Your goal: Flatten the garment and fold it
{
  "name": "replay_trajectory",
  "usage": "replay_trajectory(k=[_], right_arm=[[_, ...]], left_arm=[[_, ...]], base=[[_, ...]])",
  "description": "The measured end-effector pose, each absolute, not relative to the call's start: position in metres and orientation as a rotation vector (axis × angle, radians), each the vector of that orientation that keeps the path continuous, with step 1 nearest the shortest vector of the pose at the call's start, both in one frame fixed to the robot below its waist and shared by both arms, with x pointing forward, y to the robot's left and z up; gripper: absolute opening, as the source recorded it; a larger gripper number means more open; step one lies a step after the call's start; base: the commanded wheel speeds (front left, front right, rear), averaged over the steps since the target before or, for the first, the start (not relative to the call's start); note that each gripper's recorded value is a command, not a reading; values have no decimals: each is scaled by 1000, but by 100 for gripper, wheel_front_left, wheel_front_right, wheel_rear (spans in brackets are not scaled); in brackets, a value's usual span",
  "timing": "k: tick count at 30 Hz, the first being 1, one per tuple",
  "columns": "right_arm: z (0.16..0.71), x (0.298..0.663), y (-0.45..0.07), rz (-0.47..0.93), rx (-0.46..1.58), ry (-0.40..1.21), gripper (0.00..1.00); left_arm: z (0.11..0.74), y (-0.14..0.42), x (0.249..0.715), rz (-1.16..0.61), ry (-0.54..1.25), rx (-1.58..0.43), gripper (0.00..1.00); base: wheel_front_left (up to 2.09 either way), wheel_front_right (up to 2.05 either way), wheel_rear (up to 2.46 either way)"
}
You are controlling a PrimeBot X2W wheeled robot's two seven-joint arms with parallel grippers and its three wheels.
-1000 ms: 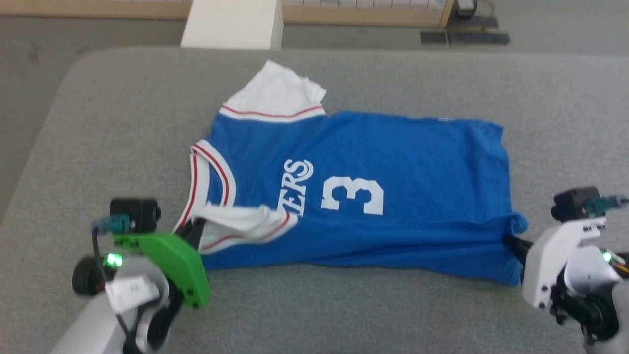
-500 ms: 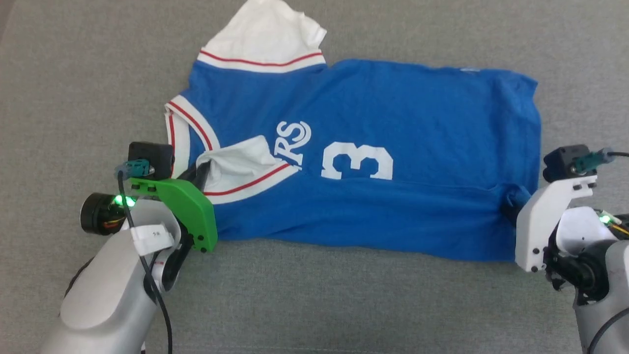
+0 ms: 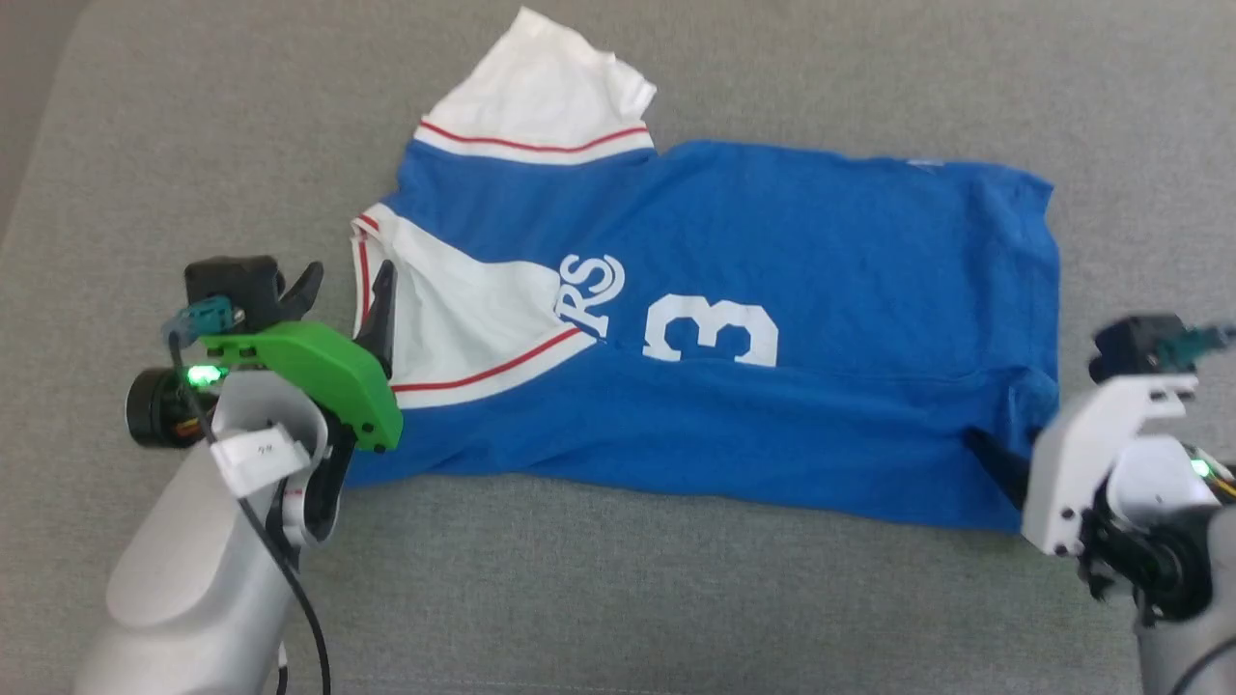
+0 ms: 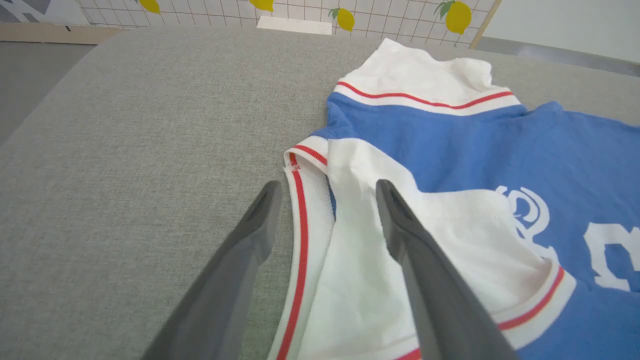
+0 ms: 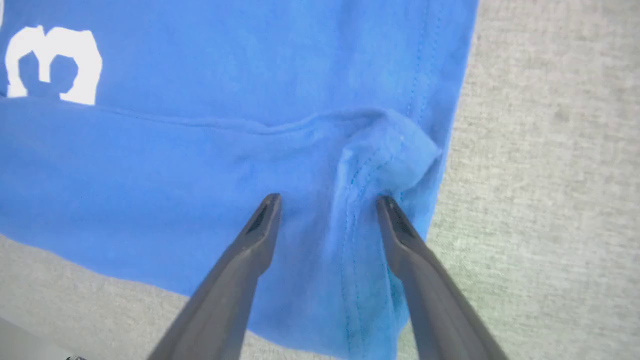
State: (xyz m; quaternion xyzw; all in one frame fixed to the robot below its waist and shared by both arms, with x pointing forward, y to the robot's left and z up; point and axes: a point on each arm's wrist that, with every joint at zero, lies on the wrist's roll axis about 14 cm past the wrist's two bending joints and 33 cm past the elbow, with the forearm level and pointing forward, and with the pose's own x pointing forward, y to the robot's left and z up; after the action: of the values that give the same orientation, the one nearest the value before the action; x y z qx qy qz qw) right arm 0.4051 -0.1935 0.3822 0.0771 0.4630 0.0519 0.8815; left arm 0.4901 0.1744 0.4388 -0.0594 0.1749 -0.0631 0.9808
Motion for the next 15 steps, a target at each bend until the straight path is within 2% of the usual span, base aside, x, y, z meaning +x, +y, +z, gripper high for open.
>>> replay_trajectory(k=[3, 11, 15], right_arm=[[391, 395, -204, 70, 180, 935, 100], [425, 380, -219, 15, 218, 822, 100], [432, 374, -220, 2, 239, 802, 100]], left_arm=[[444, 177, 474, -107, 370, -137, 100], [415, 190, 397, -36, 689, -143, 100], [417, 190, 386, -26, 731, -156, 100]], base=[[0, 0, 0], [0, 0, 0], [0, 0, 0]])
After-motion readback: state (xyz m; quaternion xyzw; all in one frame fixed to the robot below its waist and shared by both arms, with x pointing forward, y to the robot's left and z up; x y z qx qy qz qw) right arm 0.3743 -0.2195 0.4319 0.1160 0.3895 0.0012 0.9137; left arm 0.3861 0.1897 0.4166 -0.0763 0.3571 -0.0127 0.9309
